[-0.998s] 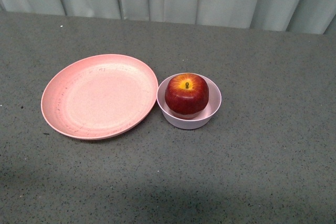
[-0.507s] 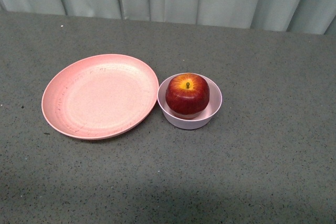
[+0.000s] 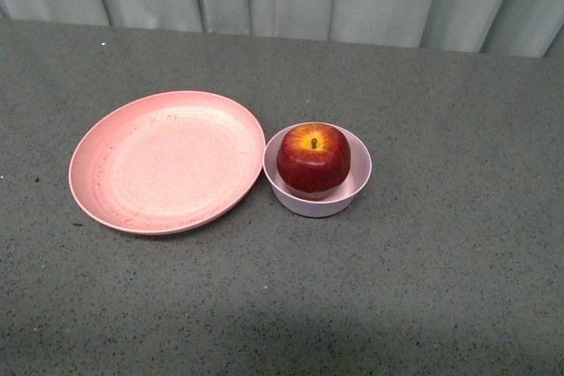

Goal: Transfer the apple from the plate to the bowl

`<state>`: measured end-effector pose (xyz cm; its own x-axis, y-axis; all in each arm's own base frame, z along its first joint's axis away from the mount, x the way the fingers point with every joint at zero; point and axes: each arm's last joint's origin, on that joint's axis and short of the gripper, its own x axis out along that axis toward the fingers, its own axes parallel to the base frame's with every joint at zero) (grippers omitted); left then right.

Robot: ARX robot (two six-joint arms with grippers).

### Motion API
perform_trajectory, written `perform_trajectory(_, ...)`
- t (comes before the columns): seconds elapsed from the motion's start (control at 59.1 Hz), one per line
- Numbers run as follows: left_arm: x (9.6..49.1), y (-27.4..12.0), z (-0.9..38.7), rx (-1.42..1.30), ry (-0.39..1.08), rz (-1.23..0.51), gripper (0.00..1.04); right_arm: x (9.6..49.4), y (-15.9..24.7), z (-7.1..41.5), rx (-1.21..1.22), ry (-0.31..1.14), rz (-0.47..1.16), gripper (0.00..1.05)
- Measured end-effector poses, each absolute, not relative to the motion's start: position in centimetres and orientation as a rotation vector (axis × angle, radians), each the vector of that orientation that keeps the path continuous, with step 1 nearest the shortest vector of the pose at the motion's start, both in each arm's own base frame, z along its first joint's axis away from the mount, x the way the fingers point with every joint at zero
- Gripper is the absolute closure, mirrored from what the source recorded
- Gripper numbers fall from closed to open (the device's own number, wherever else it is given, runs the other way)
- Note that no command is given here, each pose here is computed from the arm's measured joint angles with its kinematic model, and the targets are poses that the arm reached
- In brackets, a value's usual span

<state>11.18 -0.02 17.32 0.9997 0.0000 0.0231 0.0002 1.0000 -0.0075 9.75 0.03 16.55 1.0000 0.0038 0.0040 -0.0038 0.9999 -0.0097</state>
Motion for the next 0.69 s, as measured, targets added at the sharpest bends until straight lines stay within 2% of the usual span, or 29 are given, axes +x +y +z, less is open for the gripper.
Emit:
perform_trajectory(0.085, 9.74, -0.02, 16.97, -0.007, -0.012, -0.003, 1.01, 9.75, 0.03, 16.55, -0.010, -0.004, 0.003, 0.09)
perform_trajectory(0.22, 9.69, -0.02, 16.99, -0.008, -0.016, -0.003, 1.00, 9.75, 0.03, 16.55, -0.010, -0.004, 0.004, 0.09)
perform_trajectory(0.254, 9.69, -0.02, 16.98, -0.007, -0.015, -0.003, 0.95, 9.75, 0.03, 16.55, -0.010, -0.004, 0.004, 0.09)
perform_trajectory(0.271, 9.68, -0.02, 16.99, -0.007, -0.016, -0.003, 0.74, 9.75, 0.03, 16.55, -0.010, -0.004, 0.003, 0.09)
perform_trajectory(0.355, 9.68, -0.02, 16.99, -0.007, -0.016, -0.003, 0.59, 9.75, 0.03, 16.55, -0.010, -0.004, 0.004, 0.09)
perform_trajectory(0.406, 9.68, -0.02, 16.99, -0.007, -0.016, -0.003, 0.45, 9.75, 0.03, 16.55, -0.010, -0.004, 0.004, 0.09)
perform_trajectory(0.507, 9.68, -0.02, 16.99, -0.007, -0.016, -0.003, 0.23, 9.75, 0.03, 16.55, -0.010, -0.004, 0.004, 0.09)
perform_trajectory(0.626, 9.68, -0.02, 16.99, -0.006, -0.016, -0.003, 0.05, 9.75, 0.03, 16.55, -0.010, -0.004, 0.004, 0.09)
perform_trajectory(0.693, 9.68, -0.02, 16.99, -0.005, -0.016, -0.003, 0.07, 9.75, 0.03, 16.55, -0.010, -0.004, 0.004, 0.09)
